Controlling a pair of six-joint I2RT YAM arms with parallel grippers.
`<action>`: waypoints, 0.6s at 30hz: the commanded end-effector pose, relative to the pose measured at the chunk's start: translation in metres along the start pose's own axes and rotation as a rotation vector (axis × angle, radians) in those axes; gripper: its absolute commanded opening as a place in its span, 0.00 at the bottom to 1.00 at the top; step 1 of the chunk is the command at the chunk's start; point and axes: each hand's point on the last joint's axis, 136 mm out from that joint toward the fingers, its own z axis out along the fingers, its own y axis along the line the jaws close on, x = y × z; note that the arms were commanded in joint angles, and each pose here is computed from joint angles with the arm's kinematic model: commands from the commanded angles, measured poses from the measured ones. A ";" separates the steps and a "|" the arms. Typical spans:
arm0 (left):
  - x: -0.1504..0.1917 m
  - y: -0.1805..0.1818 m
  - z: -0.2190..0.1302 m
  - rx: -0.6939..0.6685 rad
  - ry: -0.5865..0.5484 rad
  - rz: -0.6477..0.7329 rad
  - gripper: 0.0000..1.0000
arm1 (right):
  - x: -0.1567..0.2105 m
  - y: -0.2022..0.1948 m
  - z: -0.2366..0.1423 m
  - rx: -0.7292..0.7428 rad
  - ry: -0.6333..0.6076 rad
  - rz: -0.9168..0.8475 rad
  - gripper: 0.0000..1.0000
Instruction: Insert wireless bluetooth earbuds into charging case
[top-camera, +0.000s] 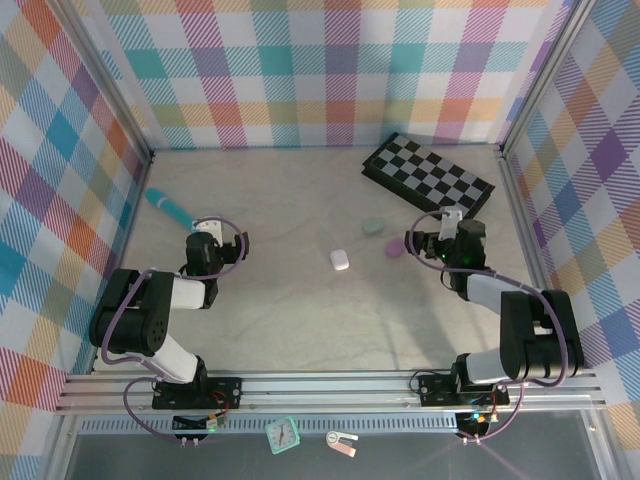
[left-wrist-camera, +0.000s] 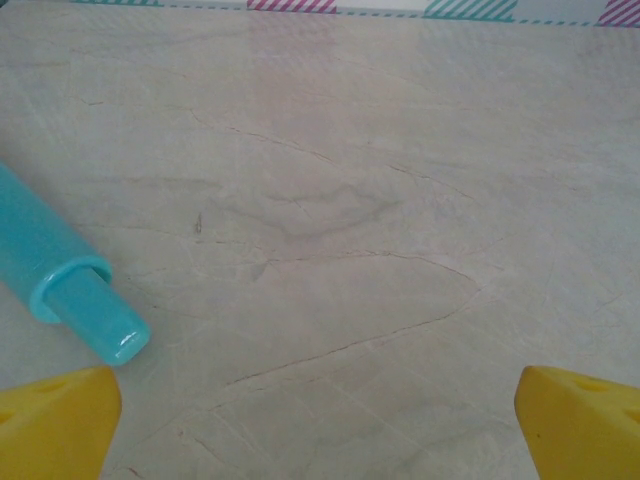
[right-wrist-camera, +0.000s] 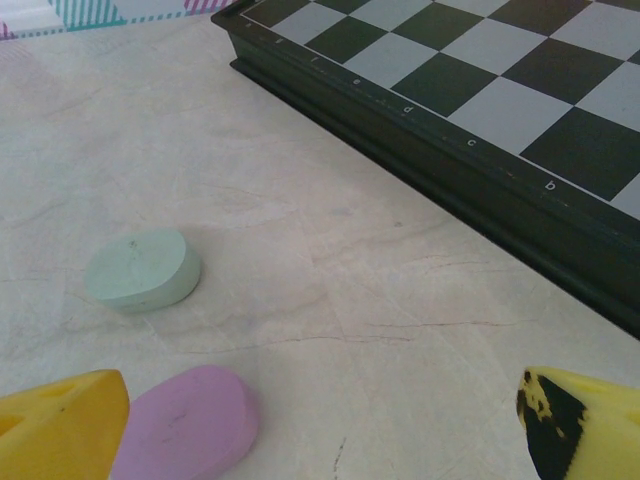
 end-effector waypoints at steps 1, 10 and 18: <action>-0.003 0.002 0.002 0.007 -0.008 -0.015 1.00 | -0.006 0.002 0.002 -0.020 0.004 0.012 0.99; -0.004 0.001 0.002 0.007 -0.009 -0.016 1.00 | -0.018 -0.019 -0.007 0.087 -0.125 -0.074 0.99; -0.004 0.002 0.001 0.006 -0.009 -0.013 1.00 | -0.007 -0.032 0.009 0.094 -0.113 -0.030 0.99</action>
